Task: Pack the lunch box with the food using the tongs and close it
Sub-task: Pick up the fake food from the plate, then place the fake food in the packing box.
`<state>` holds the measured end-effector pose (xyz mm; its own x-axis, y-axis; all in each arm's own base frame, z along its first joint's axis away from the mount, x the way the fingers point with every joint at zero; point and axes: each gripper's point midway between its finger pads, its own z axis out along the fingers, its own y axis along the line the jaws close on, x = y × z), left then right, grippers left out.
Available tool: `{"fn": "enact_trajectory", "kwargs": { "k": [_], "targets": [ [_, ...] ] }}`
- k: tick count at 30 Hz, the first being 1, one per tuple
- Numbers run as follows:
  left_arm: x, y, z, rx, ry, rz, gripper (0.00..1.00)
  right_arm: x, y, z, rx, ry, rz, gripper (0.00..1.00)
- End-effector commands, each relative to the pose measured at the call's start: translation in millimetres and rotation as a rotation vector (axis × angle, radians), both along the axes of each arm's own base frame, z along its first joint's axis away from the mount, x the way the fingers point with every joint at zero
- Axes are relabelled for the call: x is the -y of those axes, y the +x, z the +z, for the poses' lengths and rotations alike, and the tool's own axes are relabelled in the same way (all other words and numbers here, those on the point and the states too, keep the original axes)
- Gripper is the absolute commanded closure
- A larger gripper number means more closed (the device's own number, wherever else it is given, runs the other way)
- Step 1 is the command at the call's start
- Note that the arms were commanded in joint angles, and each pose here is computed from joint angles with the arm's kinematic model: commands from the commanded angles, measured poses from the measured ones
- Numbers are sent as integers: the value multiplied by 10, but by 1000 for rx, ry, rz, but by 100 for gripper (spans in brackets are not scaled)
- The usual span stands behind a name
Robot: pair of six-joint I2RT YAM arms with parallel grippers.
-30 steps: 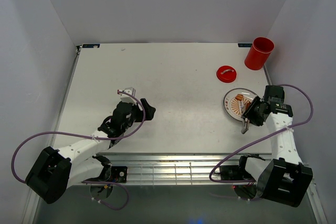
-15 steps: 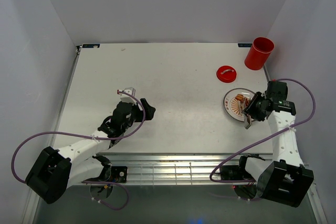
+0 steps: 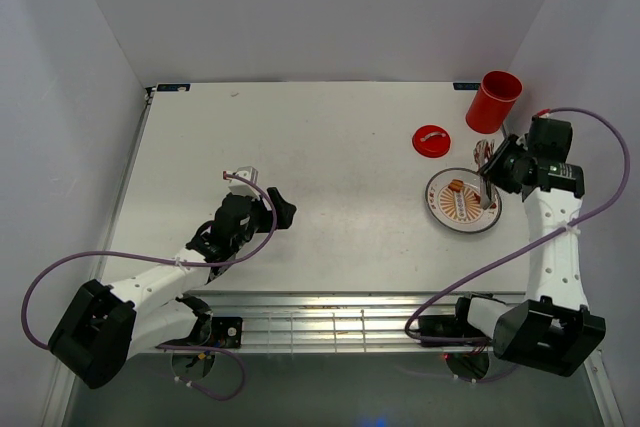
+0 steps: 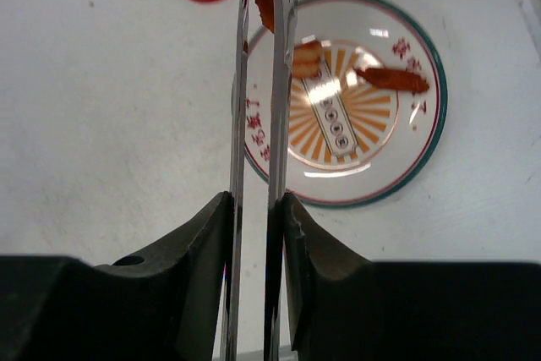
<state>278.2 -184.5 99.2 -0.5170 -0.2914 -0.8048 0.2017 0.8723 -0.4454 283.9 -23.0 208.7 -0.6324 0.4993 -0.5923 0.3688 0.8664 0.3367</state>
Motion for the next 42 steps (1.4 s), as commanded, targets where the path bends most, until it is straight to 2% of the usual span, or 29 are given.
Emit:
{"fn": "enact_trajectory", "kwargs": {
  "k": [1,6,10,13,17,26,31,42],
  "targets": [
    [24,34,173,48,-23,0,3,197,465,510,182,-71,-47,73],
    [53,15,179,44,-33,-16,3,430,970,771,247,-142,-86,75],
    [151,-2,165,21,-45,-61,3,560,1354,1265,383,-201,-86,75],
    [179,-7,166,16,-53,-72,3,677,1559,1464,419,-245,-106,75],
    [204,-11,175,16,-56,-86,3,812,1812,1395,397,-275,-127,72],
    [208,8,123,6,-40,-86,3,823,2275,1151,405,-239,-93,71],
    [214,3,133,8,-42,-91,3,962,2382,880,347,-283,-116,68],
    [207,4,161,16,-46,-88,3,954,2430,606,297,-270,-101,60]
  ]
}}
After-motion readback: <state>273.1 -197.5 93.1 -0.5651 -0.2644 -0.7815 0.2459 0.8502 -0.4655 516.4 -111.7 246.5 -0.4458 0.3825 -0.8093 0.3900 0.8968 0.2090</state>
